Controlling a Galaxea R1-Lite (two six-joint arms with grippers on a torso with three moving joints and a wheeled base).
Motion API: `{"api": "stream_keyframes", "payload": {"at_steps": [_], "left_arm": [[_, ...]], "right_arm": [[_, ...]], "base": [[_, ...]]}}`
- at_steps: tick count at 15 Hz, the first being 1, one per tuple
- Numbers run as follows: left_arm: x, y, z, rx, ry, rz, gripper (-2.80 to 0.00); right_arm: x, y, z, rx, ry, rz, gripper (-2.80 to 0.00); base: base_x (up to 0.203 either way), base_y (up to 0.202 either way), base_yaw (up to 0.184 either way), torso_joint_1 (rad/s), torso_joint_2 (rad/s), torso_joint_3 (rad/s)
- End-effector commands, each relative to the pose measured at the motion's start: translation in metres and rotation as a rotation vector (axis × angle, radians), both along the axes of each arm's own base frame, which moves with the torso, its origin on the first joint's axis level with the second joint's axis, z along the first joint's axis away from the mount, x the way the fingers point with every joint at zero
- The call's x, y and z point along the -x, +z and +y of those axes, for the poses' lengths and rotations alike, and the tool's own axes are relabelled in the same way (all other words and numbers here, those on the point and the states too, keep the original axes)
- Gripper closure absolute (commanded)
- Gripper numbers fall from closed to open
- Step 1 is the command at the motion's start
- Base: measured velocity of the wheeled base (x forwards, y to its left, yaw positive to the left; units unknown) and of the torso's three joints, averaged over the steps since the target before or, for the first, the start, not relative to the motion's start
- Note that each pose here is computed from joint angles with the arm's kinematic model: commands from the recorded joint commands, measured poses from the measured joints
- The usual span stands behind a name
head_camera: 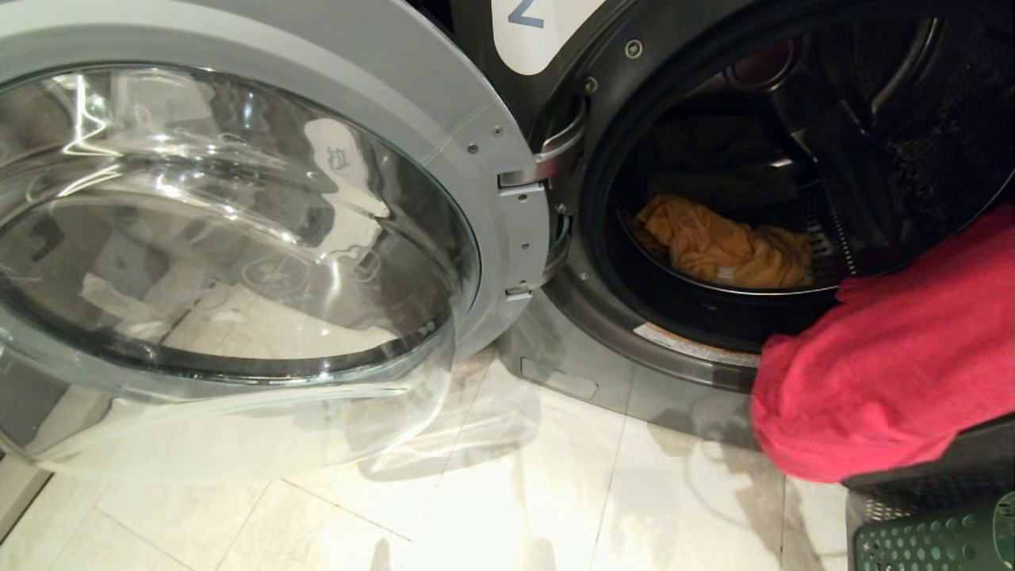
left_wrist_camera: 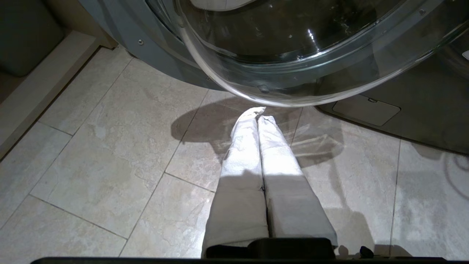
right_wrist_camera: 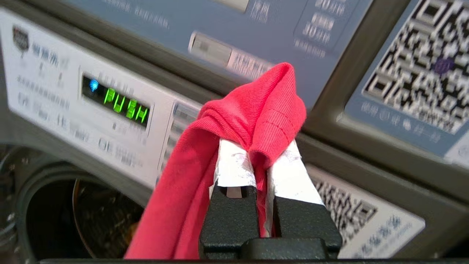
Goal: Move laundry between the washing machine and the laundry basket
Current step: Pick a cloth and place it into the basket
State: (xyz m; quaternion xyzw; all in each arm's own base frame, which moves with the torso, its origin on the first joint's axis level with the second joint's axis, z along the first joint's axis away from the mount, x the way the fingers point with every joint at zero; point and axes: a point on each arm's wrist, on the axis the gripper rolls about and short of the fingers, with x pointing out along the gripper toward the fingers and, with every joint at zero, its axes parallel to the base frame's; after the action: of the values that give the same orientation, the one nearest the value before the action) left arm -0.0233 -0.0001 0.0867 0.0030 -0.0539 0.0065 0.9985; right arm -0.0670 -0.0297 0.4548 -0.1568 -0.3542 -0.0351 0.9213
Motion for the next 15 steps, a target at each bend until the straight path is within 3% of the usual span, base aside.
{"api": "stream_keyframes", "payload": {"at_steps": [1, 7, 15], "left_arm": [[-0.003, -0.011, 0.000, 0.000, 0.000, 0.040, 0.00], [-0.003, -0.011, 0.000, 0.000, 0.001, 0.040, 0.00], [-0.003, -0.011, 0.000, 0.000, 0.000, 0.039, 0.00]], "right_arm": [[0.015, -0.015, -0.005, 0.005, -0.005, 0.009, 0.00], [0.038, -0.061, -0.014, 0.038, -0.012, 0.094, 0.00], [0.032, -0.069, -0.012, 0.052, -0.015, 0.129, 0.00]], "base": [[0.000, 0.000, 0.000, 0.000, 0.00, 0.000], [0.000, 0.000, 0.000, 0.000, 0.00, 0.000], [0.000, 0.001, -0.011, 0.000, 0.00, 0.000]]}}
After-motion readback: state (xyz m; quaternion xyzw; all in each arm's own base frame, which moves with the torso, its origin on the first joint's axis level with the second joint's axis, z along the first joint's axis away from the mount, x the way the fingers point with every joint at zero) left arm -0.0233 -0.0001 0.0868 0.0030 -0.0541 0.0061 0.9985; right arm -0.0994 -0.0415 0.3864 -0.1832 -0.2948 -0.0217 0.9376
